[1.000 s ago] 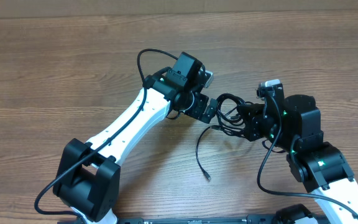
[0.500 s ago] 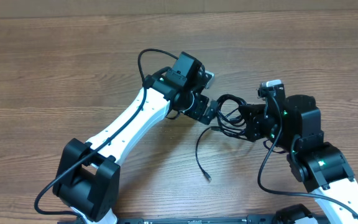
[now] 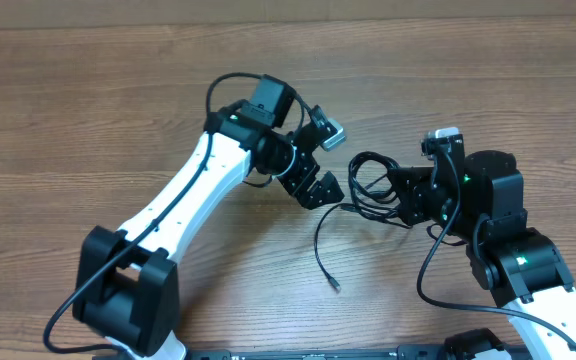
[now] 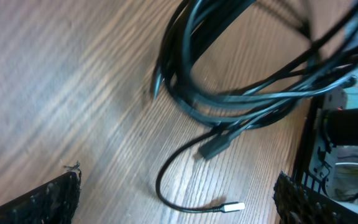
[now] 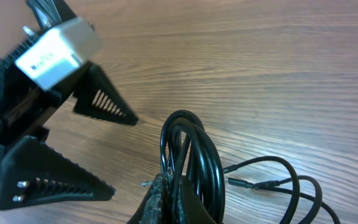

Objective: Untangle cables

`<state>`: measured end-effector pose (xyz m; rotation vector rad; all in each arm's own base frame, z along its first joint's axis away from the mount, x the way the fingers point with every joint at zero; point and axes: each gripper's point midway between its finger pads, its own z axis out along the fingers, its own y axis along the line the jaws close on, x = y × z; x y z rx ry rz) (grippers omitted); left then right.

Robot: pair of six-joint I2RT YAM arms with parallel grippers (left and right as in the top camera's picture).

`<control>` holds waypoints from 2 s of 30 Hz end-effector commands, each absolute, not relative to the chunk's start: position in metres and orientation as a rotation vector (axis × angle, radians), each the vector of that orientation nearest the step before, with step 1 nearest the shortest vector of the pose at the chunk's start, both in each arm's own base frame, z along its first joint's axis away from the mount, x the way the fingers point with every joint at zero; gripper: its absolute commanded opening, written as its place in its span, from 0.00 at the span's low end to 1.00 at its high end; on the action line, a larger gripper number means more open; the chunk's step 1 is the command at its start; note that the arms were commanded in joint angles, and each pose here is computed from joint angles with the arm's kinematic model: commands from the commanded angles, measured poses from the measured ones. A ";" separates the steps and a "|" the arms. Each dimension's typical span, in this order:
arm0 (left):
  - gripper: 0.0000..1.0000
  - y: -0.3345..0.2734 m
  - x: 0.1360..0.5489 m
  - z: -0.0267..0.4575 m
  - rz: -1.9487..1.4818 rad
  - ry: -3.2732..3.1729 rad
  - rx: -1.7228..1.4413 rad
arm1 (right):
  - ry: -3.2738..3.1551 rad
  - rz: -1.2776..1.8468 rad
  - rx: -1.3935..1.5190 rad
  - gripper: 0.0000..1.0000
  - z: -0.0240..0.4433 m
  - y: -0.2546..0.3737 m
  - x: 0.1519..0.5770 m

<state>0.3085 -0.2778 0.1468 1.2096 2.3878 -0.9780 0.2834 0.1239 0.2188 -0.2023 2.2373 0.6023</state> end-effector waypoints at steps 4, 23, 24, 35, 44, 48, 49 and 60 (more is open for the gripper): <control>1.00 -0.289 0.308 0.191 -1.093 2.102 1.321 | 2.123 0.779 -0.312 0.04 0.253 0.148 0.277; 1.00 -0.291 0.313 0.200 -1.101 1.978 1.370 | 2.035 0.911 -0.410 0.04 0.272 0.166 0.270; 1.00 -0.291 0.313 0.200 -1.102 1.980 1.370 | 2.034 0.911 -0.410 0.04 0.272 0.166 0.270; 0.88 -0.291 0.314 0.200 -1.094 1.974 1.372 | 2.036 0.913 -0.406 0.04 0.272 0.166 0.270; 0.04 -0.287 0.321 0.194 -1.025 2.006 1.369 | 2.037 0.926 -0.404 0.04 0.273 0.167 0.269; 0.04 -0.287 0.321 0.194 -1.025 2.009 1.366 | 2.039 0.925 -0.403 0.04 0.272 0.167 0.269; 0.04 -0.287 0.321 0.194 -1.027 2.016 1.358 | 2.041 0.925 -0.402 0.04 0.272 0.167 0.269; 0.04 -0.241 0.364 0.178 -0.891 2.392 0.876 | 2.224 0.718 -0.242 0.86 0.234 0.137 0.272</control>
